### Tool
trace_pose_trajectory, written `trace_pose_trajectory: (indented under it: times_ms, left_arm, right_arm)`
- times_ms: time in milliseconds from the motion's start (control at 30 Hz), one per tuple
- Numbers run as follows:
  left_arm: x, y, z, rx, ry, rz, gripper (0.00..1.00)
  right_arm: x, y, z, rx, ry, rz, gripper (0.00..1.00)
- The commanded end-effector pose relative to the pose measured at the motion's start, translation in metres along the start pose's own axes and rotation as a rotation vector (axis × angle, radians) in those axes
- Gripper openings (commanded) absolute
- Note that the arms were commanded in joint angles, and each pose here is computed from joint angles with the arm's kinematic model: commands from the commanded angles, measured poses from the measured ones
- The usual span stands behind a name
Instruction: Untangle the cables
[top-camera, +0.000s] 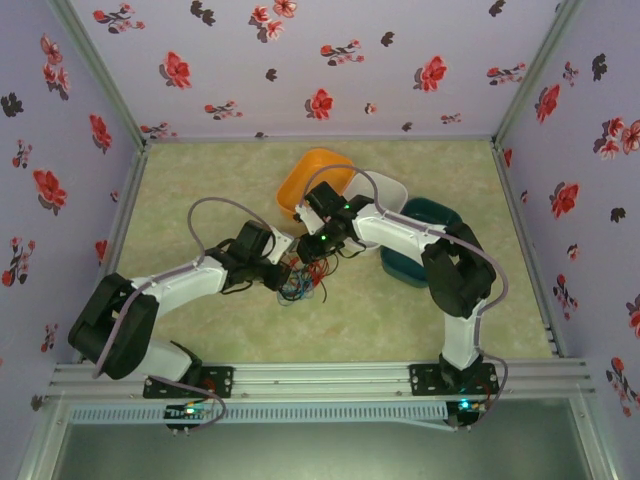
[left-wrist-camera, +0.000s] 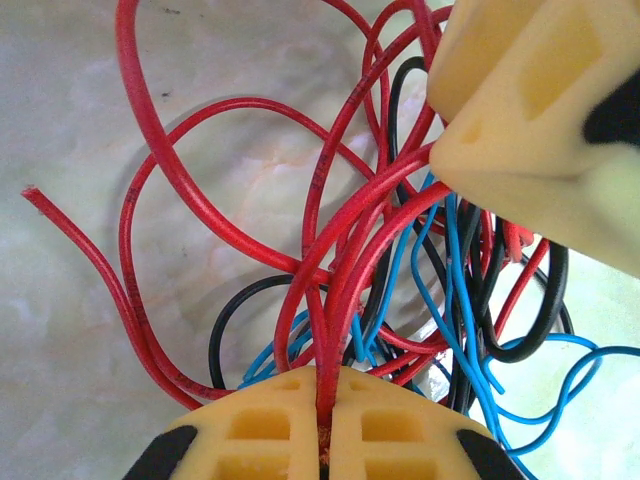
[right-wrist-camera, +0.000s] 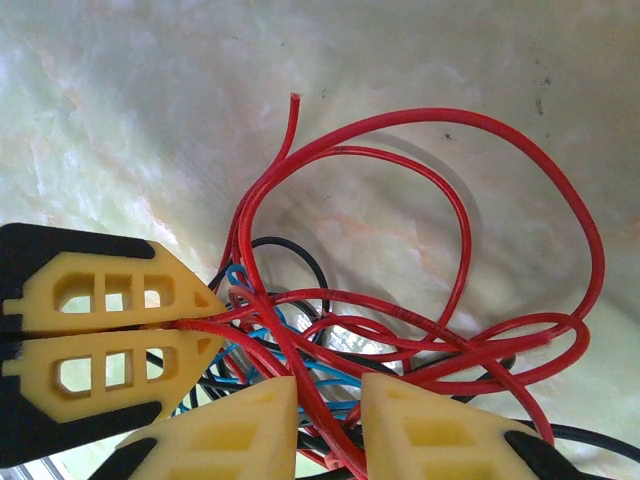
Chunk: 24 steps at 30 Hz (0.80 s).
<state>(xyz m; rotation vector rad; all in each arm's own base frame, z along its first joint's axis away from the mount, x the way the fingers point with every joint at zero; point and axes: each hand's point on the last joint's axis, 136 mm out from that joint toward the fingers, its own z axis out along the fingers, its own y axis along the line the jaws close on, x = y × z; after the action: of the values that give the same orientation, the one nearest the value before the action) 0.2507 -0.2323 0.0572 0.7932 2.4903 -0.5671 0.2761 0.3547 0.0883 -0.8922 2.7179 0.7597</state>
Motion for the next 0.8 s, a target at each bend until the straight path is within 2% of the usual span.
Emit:
trace_pose_trajectory:
  times_ms: [0, 233, 500, 767]
  left_arm:
    - [0.009, -0.001, 0.002, 0.018, 0.018, -0.017, 0.0]
    - [0.021, 0.001, 0.003, 0.015, 0.037, -0.053, 0.0]
    - [0.026, 0.003, 0.003, 0.01, 0.037, -0.094, 0.0]
    - [0.033, 0.008, 0.004, -0.002, 0.049, -0.144, 0.0]
  right_arm:
    - [-0.001, 0.006, -0.003, -0.011, 0.0, -0.015, 0.17]
    - [-0.006, 0.014, -0.017, -0.03, -0.033, -0.015, 0.01]
    - [-0.01, 0.023, -0.032, -0.046, -0.077, -0.011, 0.0]
    - [-0.023, 0.032, -0.073, -0.021, -0.2, -0.038, 0.0]
